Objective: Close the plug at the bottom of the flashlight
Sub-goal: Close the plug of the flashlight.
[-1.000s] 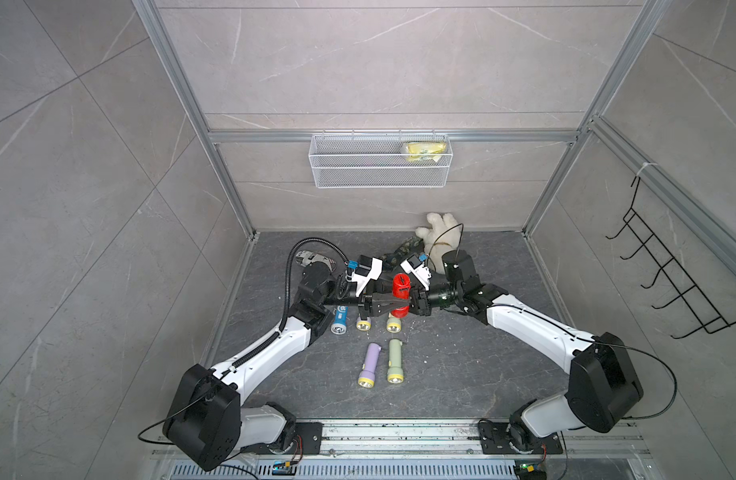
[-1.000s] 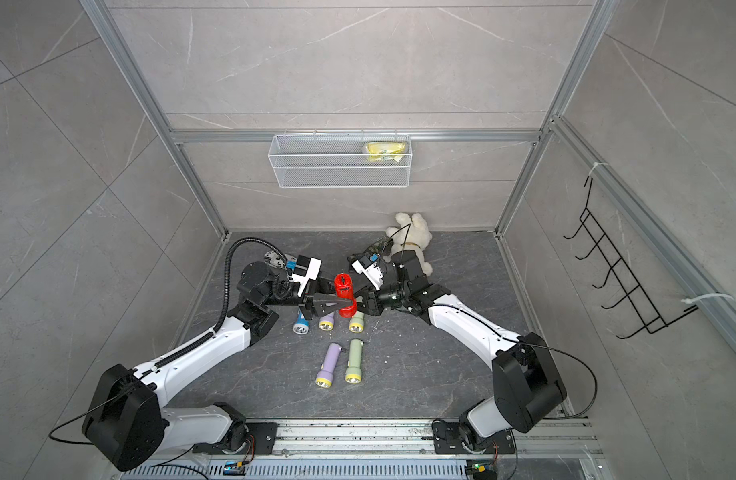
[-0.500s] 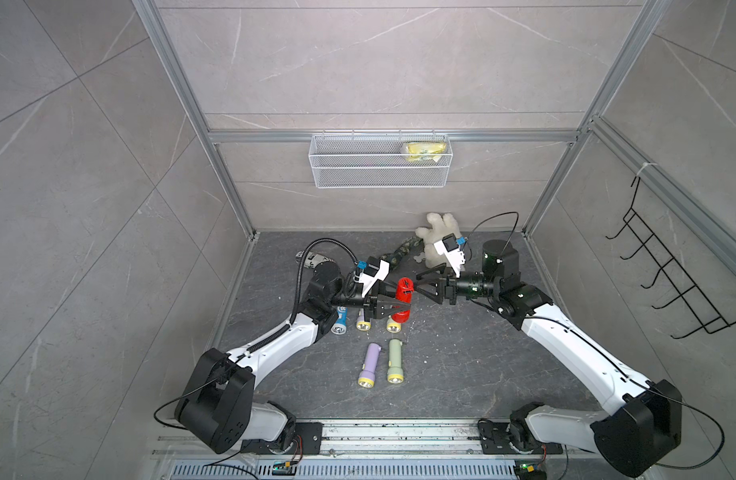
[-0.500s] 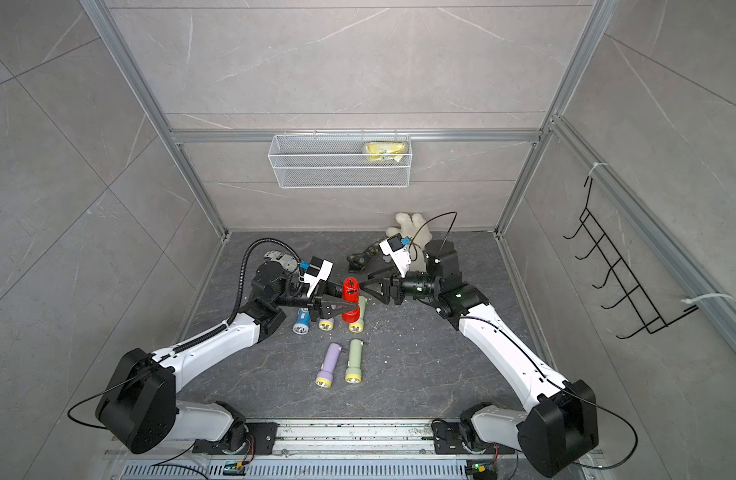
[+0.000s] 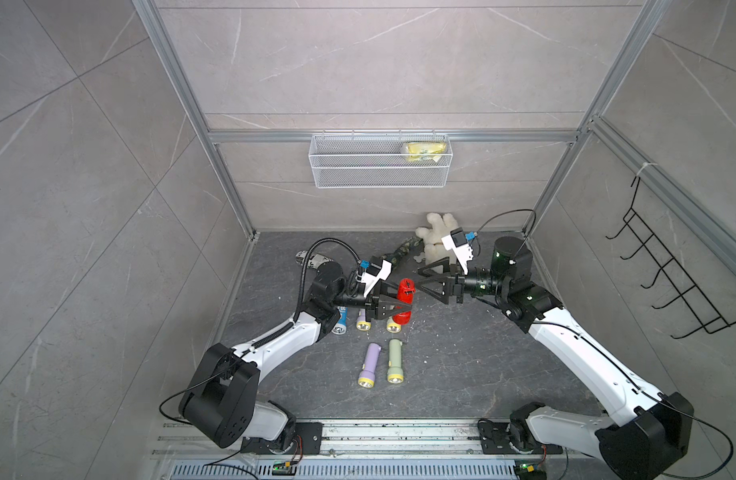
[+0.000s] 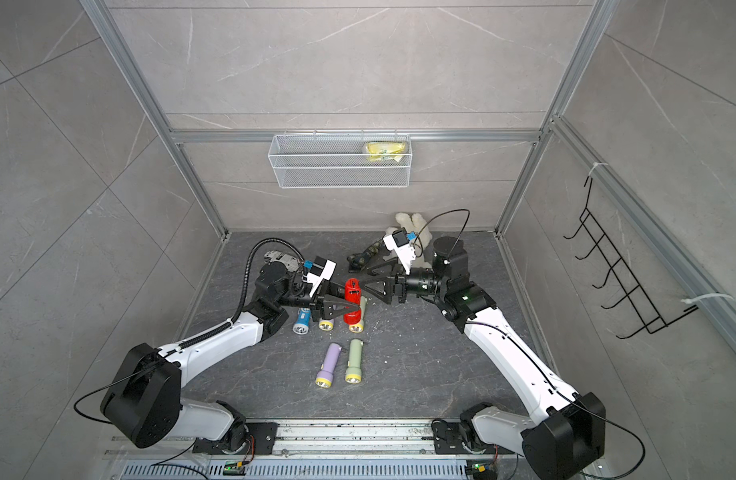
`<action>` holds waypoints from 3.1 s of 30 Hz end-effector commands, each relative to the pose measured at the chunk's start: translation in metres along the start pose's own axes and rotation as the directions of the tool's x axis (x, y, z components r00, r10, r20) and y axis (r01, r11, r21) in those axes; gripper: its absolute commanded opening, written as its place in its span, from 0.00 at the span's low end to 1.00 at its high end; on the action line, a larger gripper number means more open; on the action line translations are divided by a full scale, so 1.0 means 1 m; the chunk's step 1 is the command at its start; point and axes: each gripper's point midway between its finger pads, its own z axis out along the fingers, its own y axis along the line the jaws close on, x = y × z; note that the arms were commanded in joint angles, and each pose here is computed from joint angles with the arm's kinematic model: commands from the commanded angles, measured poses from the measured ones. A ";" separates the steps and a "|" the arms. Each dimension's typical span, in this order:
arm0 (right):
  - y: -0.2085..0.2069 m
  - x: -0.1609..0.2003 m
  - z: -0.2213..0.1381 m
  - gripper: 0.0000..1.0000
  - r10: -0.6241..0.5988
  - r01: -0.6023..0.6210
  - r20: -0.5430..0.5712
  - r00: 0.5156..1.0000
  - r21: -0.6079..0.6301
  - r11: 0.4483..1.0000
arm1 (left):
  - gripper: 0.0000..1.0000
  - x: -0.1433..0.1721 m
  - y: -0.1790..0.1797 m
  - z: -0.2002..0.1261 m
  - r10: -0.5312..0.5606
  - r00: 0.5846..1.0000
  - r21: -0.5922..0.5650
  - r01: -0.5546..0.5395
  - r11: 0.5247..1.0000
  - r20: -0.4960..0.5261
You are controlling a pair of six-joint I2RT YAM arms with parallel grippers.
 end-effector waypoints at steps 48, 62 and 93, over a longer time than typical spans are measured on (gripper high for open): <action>-0.018 0.066 0.043 0.35 0.102 -0.112 -0.154 0.983 -0.054 0.992 | 0.00 -0.057 -0.034 -0.007 0.264 0.962 0.010 -0.265 0.964 0.067; -0.020 0.075 0.045 0.36 0.094 -0.103 -0.191 0.977 -0.038 0.994 | 0.00 -0.068 -0.040 -0.009 0.283 0.953 0.012 -0.285 0.958 0.105; 0.037 0.031 0.025 0.73 0.081 -0.108 -0.161 0.984 -0.167 0.980 | 0.00 -0.052 -0.039 -0.010 0.240 0.968 0.023 -0.242 0.970 0.069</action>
